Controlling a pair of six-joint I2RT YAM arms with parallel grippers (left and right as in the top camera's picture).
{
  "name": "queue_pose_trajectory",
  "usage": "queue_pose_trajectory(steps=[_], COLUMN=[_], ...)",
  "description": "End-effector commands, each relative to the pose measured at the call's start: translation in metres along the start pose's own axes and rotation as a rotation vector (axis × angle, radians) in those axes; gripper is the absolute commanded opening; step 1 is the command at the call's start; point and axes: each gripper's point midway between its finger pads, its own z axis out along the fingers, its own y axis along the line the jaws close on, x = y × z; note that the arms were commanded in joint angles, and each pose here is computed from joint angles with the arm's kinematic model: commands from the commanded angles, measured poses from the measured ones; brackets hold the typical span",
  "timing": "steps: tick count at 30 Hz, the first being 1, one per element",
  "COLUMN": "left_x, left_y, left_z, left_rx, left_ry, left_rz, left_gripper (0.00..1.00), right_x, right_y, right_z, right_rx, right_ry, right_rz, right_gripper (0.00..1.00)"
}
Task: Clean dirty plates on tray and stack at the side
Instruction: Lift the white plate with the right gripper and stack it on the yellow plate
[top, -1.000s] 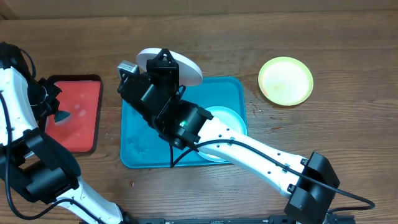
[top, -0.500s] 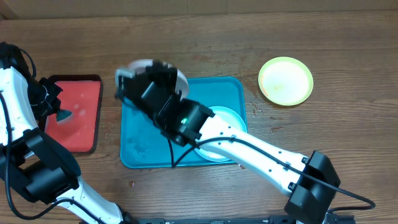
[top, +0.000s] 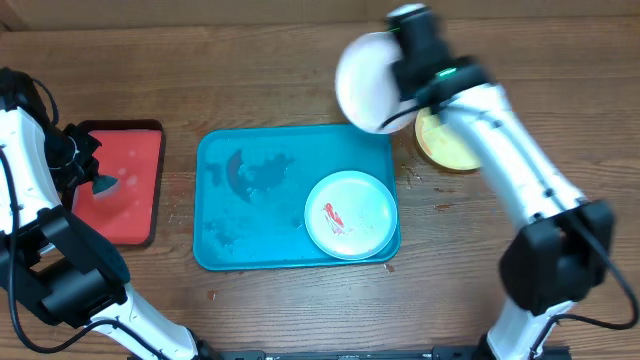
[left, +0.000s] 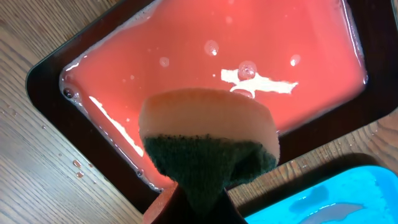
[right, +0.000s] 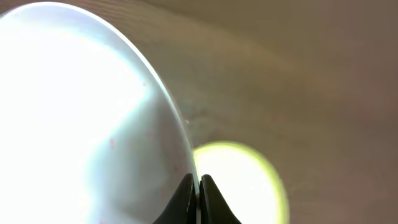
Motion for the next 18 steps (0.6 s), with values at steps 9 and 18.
queue_pose_trajectory(steps=[9, 18], left_x=[-0.002, -0.001], left_y=[-0.008, -0.009], left_z=[-0.011, -0.011], left_rx=[0.054, 0.053], left_ry=[-0.019, -0.019], left_rz=[0.022, 0.026], left_gripper=[0.04, 0.04], right_x=[0.098, 0.136], right_y=[-0.142, -0.133], right_z=[0.02, 0.043], right_rx=[-0.153, -0.135], right_ry=[0.297, 0.361], right_rz=[0.734, 0.74], right_gripper=[0.04, 0.04])
